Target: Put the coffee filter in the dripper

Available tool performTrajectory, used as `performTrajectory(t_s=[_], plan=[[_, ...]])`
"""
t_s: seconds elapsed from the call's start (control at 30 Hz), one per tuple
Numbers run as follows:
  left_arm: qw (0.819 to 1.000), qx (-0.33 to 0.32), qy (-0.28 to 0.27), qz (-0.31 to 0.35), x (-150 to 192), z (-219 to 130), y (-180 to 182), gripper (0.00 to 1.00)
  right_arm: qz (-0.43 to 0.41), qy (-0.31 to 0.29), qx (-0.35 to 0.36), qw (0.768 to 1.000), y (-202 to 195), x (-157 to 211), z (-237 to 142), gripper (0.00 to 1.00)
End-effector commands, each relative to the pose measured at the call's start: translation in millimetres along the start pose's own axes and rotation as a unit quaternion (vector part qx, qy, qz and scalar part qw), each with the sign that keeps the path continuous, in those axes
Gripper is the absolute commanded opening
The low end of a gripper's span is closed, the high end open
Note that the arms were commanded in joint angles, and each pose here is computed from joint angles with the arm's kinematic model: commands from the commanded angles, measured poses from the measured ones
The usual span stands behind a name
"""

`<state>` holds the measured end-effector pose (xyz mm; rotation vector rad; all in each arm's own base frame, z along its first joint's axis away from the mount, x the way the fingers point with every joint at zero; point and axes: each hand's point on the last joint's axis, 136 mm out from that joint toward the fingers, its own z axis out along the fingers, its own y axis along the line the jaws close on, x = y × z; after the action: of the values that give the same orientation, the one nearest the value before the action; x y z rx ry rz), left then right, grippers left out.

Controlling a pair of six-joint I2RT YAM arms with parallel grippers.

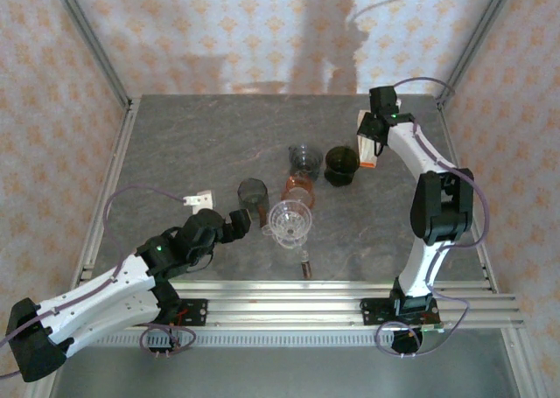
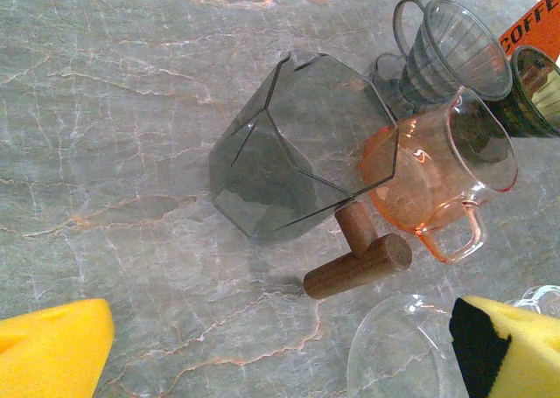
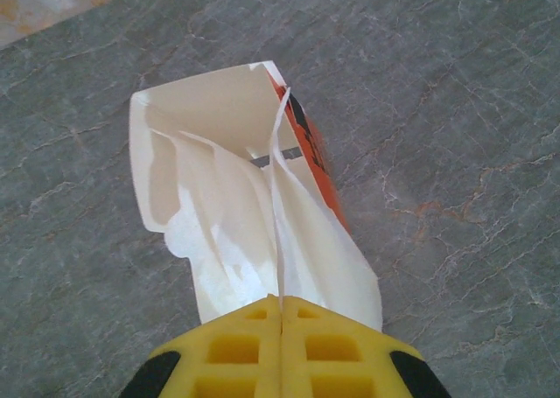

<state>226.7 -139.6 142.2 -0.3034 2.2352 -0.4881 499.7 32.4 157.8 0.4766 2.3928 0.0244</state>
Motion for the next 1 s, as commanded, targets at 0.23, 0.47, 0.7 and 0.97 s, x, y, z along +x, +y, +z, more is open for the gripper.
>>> performTrajectory(t_s=[0.23, 0.47, 0.7, 0.97], plan=[[1.0, 0.002, -0.006, -0.017, -1.8, 1.5, 2.0, 1.0, 0.004, -0.06, 0.024, 0.998, -15.0, -26.6, -53.7, 0.0], [1.0, 0.007, -0.004, -0.017, -3.3, -0.8, -0.8, 1.0, 0.018, -0.09, 0.014, 0.996, -21.8, -27.2, -87.2, 0.0], [1.0, 0.01, -0.009, -0.017, -10.1, -8.9, -3.0, 1.0, 0.029, -0.106, -0.044, 0.993, -15.4, -11.0, -131.9, 0.0], [1.0, 0.018, -0.014, -0.016, -19.2, -21.4, -7.0, 1.0, 0.017, -0.076, -0.207, 0.975, 22.2, 44.3, -201.7, 0.0]])
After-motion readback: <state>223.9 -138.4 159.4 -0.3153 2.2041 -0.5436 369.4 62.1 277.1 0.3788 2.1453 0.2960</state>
